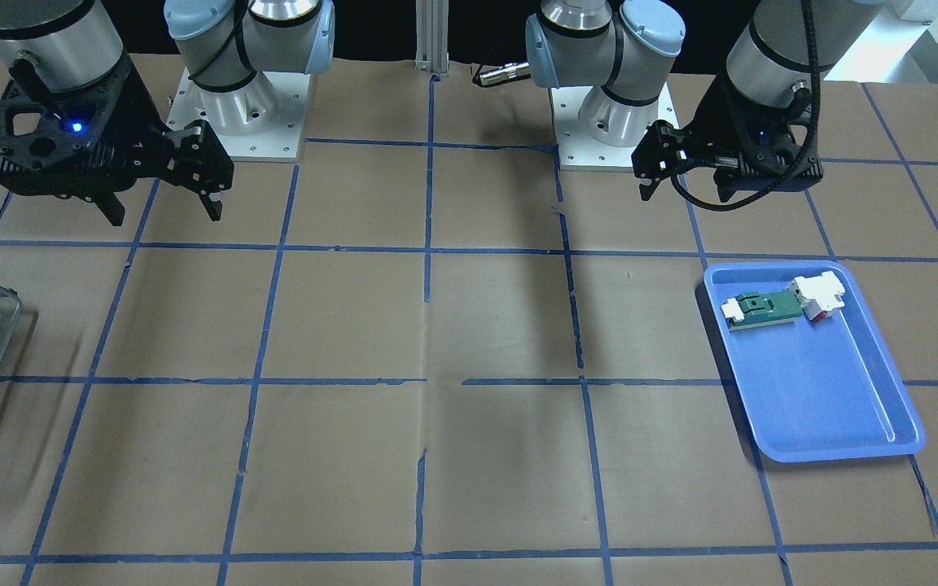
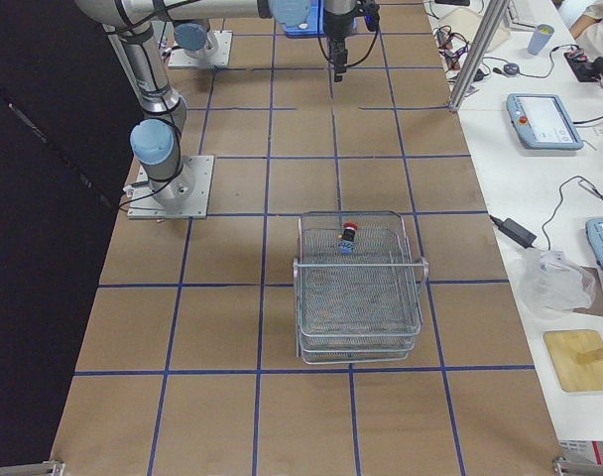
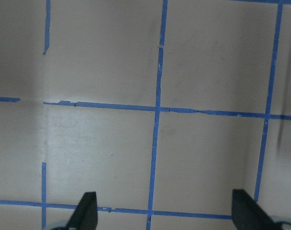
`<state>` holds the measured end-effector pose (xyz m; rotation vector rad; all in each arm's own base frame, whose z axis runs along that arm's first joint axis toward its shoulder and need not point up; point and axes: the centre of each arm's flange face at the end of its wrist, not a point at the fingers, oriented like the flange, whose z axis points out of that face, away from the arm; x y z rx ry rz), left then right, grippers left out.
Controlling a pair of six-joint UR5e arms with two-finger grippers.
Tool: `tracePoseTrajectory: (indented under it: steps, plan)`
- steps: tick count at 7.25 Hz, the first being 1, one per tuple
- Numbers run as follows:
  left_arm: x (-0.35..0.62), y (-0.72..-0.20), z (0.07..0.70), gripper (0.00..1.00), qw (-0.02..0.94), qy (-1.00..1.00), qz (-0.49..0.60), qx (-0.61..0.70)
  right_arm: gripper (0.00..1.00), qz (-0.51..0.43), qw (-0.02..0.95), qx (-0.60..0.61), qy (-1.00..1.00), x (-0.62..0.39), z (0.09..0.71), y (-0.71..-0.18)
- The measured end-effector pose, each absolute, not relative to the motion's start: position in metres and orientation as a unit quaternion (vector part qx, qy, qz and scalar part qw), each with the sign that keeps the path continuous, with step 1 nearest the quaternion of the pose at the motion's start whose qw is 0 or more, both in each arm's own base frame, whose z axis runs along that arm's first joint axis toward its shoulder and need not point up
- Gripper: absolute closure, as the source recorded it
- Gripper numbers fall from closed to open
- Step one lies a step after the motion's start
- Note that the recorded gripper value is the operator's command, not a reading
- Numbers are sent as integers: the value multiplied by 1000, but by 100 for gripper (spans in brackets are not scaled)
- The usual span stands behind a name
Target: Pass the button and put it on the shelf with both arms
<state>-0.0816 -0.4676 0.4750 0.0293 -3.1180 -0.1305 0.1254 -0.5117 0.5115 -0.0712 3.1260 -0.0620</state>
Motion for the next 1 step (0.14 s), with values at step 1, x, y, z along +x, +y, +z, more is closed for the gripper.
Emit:
tracePoseTrajectory:
  steps: [1]
  plan:
    - [-81, -468, 475, 0, 10, -999, -42, 10, 0, -14, -5, 0, 1000, 125, 511, -508]
